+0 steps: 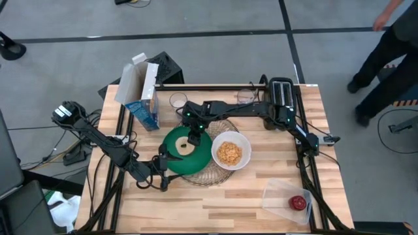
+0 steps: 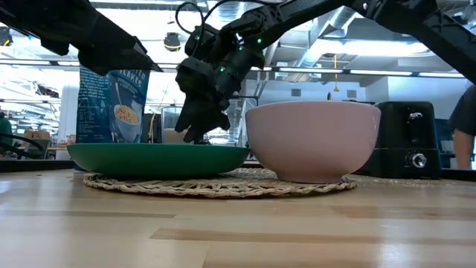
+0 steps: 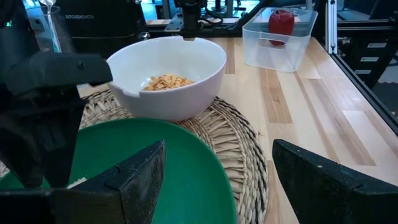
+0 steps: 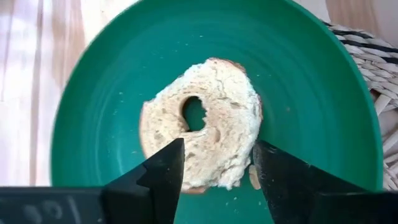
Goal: Arrange a breakfast setting
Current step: Put the apple on the brown tablemat at the top right of the green plate
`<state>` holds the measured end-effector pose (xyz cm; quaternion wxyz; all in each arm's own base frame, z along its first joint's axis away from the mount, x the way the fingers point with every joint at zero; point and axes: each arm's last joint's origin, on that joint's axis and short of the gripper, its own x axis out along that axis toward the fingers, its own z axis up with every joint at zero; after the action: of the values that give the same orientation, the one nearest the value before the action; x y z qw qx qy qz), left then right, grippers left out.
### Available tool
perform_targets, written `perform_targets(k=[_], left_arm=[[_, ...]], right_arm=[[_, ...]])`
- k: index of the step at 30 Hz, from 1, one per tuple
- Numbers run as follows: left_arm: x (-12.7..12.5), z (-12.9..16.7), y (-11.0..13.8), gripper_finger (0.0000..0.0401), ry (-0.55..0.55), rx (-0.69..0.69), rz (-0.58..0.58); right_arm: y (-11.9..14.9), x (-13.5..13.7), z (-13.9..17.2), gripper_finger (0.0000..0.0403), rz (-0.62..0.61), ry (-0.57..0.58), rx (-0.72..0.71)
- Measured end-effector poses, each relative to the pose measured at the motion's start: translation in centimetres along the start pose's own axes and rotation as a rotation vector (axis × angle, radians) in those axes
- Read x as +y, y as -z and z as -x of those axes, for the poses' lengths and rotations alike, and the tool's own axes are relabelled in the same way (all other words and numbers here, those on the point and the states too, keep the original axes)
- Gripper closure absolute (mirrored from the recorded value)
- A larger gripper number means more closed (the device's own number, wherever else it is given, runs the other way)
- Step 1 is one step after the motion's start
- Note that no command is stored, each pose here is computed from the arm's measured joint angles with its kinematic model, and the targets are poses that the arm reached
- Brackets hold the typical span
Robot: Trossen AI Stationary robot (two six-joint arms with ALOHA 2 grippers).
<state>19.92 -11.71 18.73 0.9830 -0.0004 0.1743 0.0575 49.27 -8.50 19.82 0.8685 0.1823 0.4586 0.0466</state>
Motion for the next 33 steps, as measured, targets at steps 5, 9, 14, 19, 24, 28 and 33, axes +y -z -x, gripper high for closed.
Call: perform_targets(k=[5,9,14,19,24,28,33], left_arm=[[0.0,0.0,0.0,0.012,0.0,0.0,0.0],[0.0,0.0,0.0,0.012,0.0,0.0,0.0],[0.0,0.0,0.0,0.012,0.0,0.0,0.005],[0.0,0.0,0.0,0.012,0.0,0.0,0.008],[0.0,0.0,0.0,0.012,0.0,0.0,0.015],[0.0,0.0,0.0,0.012,0.0,0.0,0.02],[0.0,0.0,0.0,0.012,0.0,0.0,0.023]], right_arm=[[-0.9,1.7,3.0,0.0176,0.052,-0.012,-0.055],[-1.5,3.5,6.0,0.0182,0.102,-0.022,-0.098],[-1.5,5.5,9.5,0.0185,0.153,-0.03,-0.115],[-0.6,7.1,12.6,0.0185,0.166,0.055,-0.076],[0.7,9.1,15.1,0.0186,0.172,0.106,-0.029],[1.8,11.1,16.8,0.0186,0.181,0.117,-0.001],[3.3,13.5,19.0,0.0186,0.176,0.16,0.021]])
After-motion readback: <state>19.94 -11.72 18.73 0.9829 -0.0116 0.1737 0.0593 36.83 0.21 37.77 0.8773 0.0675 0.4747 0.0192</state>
